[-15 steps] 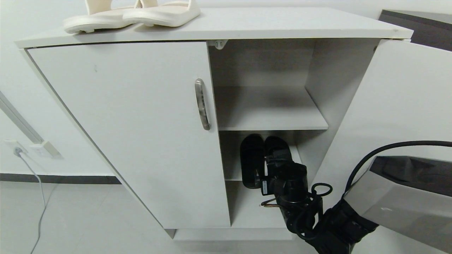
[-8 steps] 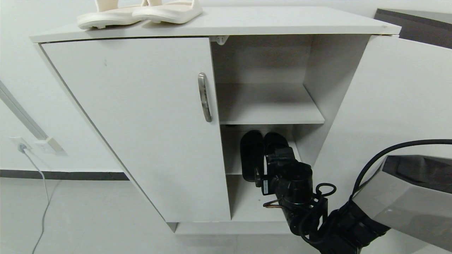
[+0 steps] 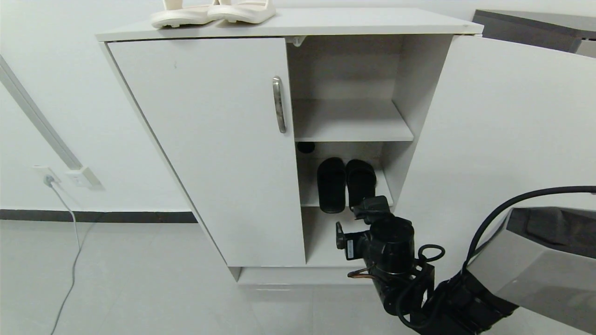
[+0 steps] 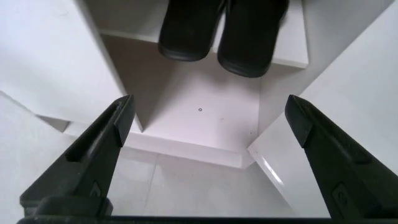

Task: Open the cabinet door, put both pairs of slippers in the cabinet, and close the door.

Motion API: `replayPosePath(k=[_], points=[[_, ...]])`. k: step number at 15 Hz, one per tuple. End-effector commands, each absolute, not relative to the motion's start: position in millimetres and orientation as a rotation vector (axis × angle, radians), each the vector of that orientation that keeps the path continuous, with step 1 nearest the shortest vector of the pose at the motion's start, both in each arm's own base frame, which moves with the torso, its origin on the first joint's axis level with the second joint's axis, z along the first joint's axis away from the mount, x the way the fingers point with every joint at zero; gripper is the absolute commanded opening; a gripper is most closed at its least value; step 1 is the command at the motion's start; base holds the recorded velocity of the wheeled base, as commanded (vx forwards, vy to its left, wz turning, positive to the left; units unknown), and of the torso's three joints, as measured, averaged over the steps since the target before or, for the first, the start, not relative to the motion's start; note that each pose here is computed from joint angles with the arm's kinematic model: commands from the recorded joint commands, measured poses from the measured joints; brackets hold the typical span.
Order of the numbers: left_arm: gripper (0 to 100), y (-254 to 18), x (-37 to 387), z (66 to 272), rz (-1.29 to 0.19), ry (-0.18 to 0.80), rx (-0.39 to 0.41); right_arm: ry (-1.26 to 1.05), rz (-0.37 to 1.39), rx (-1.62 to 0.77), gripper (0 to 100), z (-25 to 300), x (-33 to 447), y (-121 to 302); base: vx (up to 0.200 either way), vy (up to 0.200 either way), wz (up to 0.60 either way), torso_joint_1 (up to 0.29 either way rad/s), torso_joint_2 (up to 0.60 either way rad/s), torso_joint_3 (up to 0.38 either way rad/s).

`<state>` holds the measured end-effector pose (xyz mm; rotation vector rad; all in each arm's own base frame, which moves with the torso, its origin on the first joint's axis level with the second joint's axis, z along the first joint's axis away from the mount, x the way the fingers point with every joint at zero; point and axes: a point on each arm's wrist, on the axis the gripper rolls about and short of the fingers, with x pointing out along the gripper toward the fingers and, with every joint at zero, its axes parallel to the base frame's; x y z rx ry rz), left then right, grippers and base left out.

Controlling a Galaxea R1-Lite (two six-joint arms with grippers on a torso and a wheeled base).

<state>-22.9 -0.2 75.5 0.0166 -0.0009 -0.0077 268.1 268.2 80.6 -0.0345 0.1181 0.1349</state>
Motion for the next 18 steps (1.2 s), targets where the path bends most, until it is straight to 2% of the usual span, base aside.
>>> replayPosePath(k=[1,14,18], points=[[0,0,-23,75,-0.008,0.0,0.017,0.131,0.151,-0.048,100,78,260,269,0.0,0.0,0.0,0.0,0.0,0.0],[0,0,-23,75,-0.006,0.0,0.008,0.106,0.16,-0.027,100,93,250,262,0.0,0.0,0.0,0.0,0.0,0.0],[0,0,-23,75,-0.006,0.0,0.008,0.104,0.161,-0.039,100,94,248,260,0.0,0.0,0.0,0.002,0.0,0.159]])
